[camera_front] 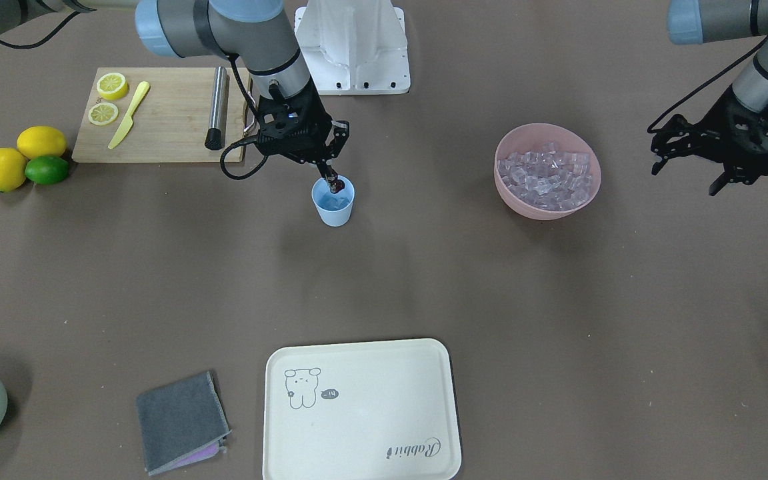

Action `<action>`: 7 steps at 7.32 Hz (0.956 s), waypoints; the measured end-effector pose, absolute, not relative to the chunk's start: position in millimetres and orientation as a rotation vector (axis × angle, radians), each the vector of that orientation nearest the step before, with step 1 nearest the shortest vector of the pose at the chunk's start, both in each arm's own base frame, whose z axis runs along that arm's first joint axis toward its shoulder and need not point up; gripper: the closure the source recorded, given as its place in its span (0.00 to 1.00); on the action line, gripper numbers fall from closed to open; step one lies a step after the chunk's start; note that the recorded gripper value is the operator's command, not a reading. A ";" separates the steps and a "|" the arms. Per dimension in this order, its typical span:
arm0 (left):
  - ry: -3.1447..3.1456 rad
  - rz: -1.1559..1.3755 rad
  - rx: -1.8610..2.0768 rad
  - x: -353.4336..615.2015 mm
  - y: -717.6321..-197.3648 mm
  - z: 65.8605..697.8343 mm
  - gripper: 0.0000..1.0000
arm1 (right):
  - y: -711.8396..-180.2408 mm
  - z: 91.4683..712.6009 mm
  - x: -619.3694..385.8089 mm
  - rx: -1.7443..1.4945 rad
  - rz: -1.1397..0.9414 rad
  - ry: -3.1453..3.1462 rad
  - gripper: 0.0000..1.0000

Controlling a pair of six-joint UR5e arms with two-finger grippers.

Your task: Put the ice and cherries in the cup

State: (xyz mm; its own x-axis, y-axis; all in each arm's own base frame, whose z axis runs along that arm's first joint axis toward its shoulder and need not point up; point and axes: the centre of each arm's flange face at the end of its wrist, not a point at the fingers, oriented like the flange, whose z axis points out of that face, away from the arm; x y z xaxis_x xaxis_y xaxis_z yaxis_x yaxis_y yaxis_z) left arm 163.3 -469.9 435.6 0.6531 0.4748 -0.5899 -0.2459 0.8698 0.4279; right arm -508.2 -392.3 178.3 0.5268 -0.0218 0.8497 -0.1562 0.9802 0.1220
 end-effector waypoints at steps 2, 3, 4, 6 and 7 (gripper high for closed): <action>0.752 0.415 0.312 164.1 -471.4 441.6 0.03 | -397.3 179.4 -511.5 0.194 0.085 -1.008 0.00; 0.746 0.404 0.294 162.6 -472.9 449.4 0.03 | -402.3 180.7 -504.4 0.197 0.089 -1.007 0.00; 0.736 0.378 0.269 154.6 -473.5 461.9 0.03 | -416.7 187.8 -481.1 0.197 0.088 -0.997 0.00; 0.703 0.286 0.221 113.0 -471.6 499.6 0.03 | -471.6 237.4 -385.3 0.184 0.018 -0.934 0.00; 0.684 0.231 0.194 82.6 -468.9 526.6 0.03 | -497.5 280.1 -325.6 0.184 -0.046 -0.900 0.00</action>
